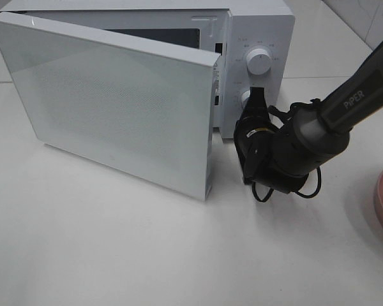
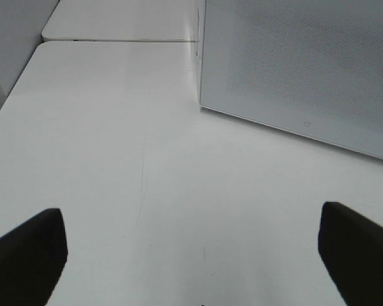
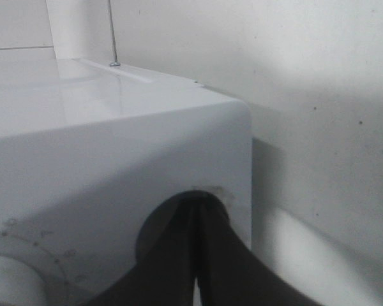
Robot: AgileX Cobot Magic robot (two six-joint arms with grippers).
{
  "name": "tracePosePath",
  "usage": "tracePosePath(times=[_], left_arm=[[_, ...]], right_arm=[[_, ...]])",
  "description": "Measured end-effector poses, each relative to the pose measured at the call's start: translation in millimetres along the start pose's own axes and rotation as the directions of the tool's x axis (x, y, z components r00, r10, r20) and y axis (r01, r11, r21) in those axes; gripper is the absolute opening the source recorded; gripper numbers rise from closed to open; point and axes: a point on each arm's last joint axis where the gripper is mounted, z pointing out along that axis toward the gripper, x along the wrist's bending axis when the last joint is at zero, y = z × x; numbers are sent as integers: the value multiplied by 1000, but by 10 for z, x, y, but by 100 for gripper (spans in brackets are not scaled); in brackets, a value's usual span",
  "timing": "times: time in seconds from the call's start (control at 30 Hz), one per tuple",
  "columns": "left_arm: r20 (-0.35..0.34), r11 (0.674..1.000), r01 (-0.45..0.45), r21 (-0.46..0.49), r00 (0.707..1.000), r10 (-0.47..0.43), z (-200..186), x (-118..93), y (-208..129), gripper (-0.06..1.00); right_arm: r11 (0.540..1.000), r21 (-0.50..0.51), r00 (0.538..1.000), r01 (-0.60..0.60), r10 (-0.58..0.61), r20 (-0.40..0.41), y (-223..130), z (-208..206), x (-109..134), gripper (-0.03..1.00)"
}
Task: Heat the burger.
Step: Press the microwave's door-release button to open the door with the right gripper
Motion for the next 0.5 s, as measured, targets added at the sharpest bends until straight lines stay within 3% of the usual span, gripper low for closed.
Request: tracePosePath(times=[0.37,0.5], left_arm=[[0,1000,0,0,1000,0,0,0,0,99],[0,1000,0,0,1000,0,0,0,0,99]], right_arm=[[1000,7,1000,15,-15,-3,5,-29,3,0],[999,18,998,46,-45,-40,23,-88,21,0]])
